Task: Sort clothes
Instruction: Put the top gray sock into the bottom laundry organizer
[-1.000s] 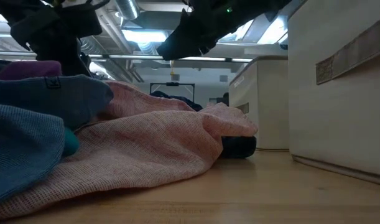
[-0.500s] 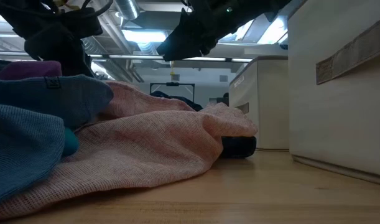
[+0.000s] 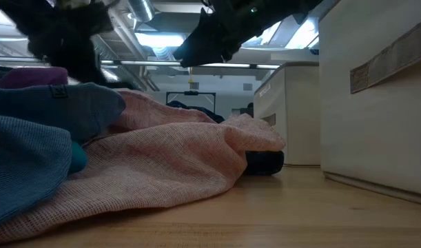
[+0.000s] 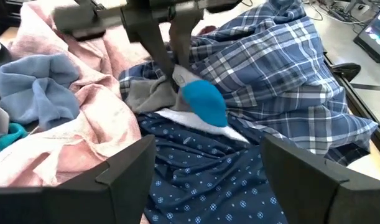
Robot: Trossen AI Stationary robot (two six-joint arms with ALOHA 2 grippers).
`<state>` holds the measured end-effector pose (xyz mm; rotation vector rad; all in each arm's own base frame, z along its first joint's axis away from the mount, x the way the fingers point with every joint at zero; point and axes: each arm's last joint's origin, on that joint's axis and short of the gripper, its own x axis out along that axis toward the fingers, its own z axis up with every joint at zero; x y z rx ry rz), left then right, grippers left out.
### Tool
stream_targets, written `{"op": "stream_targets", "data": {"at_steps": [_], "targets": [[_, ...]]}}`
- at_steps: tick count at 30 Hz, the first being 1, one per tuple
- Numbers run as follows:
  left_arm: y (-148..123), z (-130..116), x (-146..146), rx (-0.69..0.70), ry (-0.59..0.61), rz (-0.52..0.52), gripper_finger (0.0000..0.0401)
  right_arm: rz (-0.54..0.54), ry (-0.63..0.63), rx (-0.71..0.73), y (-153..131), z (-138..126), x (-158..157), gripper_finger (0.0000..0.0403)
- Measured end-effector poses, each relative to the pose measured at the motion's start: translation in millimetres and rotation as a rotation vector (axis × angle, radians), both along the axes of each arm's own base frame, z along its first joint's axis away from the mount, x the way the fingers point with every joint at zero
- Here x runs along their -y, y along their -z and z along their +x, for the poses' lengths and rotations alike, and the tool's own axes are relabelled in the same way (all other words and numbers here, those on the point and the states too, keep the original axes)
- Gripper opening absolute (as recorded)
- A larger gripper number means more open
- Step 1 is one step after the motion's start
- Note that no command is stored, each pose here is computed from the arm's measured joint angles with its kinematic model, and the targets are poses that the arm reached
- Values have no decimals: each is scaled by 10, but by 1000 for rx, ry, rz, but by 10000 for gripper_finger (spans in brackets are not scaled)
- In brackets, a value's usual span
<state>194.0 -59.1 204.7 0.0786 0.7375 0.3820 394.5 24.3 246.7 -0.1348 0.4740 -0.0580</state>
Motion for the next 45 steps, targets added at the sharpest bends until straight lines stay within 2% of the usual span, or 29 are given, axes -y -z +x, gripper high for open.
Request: {"op": "stream_targets", "data": {"at_steps": [9, 14, 21, 25, 32, 33, 37, 40, 45], "targets": [[-460, 63, 101, 192, 166, 68, 9, 1, -81, 102, -95, 41, -23, 289], [-524, 89, 110, 241, 197, 98, 4, 13, -190, 192, -180, 67, -53, 289], [-577, 121, 132, 291, 241, 95, 9, 6, -205, 238, -80, 164, -63, 280], [-590, 128, 140, 303, 260, 93, 6, -8, -238, 260, -75, 201, -74, 220], [-592, 133, 137, 308, 256, 89, 16, -31, -239, 256, -70, 203, -71, 30], [-593, 133, 137, 309, 255, 89, 19, -48, -232, 255, -69, 204, -67, 16], [-607, 143, 129, 335, 231, 57, 45, -113, -196, 251, -72, 205, -59, 28], [-612, 146, 110, 348, 205, 29, 85, -124, -168, 241, -137, 161, -45, 28], [-606, 143, 94, 339, 199, 32, 155, -148, -105, 218, -404, -31, -10, 7]]}}
